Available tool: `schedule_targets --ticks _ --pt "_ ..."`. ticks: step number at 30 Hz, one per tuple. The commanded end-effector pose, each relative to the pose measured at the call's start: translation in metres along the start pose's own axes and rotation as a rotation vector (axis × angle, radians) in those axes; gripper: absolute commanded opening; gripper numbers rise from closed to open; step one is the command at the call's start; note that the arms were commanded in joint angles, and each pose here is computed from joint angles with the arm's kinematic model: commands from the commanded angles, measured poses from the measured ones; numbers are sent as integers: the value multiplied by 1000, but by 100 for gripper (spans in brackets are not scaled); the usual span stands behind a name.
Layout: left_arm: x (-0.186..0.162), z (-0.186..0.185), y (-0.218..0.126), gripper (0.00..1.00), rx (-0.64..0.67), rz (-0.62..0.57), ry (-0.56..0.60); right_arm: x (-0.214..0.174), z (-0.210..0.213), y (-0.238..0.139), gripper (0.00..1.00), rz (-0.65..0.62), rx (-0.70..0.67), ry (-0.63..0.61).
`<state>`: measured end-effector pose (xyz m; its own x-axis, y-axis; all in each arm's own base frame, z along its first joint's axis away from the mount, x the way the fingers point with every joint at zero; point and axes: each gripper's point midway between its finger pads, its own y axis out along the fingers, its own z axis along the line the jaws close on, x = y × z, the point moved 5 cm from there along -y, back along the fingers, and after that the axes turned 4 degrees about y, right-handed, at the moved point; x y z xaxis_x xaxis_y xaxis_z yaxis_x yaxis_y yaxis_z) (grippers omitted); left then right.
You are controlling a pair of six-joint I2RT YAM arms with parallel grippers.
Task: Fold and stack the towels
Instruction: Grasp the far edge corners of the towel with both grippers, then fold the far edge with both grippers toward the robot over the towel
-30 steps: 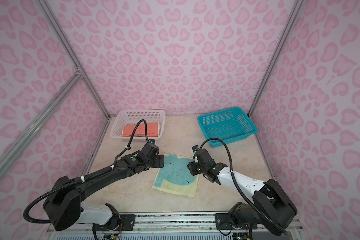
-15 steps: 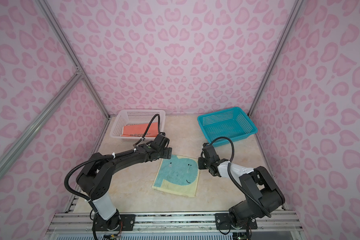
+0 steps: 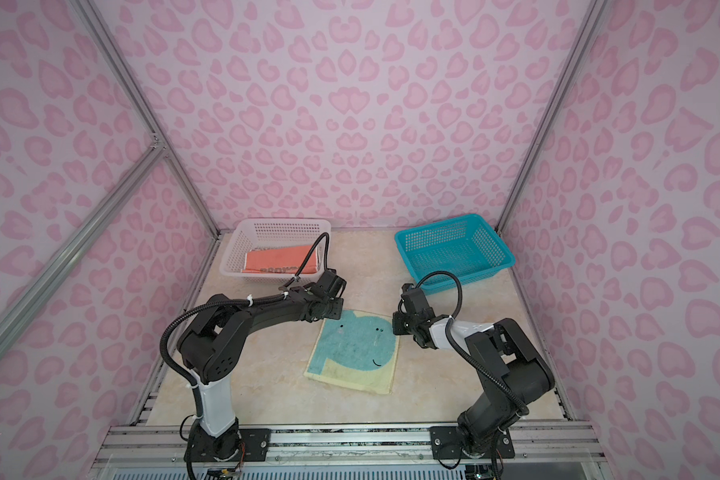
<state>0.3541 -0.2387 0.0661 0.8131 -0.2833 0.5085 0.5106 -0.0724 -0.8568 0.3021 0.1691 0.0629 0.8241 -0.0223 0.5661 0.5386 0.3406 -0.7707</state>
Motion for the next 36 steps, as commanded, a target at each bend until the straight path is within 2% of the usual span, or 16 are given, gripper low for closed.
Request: schedule_targets --ticks 1,5,10,12,20,28,33,36 --pt "6 -4 4 52 -18 -13 -3 -13 -3 3 20 56 -1 11" --pt "4 -7 9 37 -34 -2 0 -14 -3 4 12 61 3 9" --pt "-1 -10 12 11 -56 15 -6 -15 -3 5 0 65 3 -1" --pt "-2 -10 11 3 -59 13 -10 -14 -2 5 0 62 4 -2" --pt "20 -8 -11 2 -76 -96 -29 4 2 -5 0 1 17 -35" --pt "53 3 -55 2 -64 -316 -41 39 6 -28 0 -81 37 -96" --pt "53 9 -76 2 -78 -389 -43 45 11 -44 0 -106 72 -140" --pt "40 13 -84 2 -100 -395 -44 36 17 -53 0 -94 135 -163"
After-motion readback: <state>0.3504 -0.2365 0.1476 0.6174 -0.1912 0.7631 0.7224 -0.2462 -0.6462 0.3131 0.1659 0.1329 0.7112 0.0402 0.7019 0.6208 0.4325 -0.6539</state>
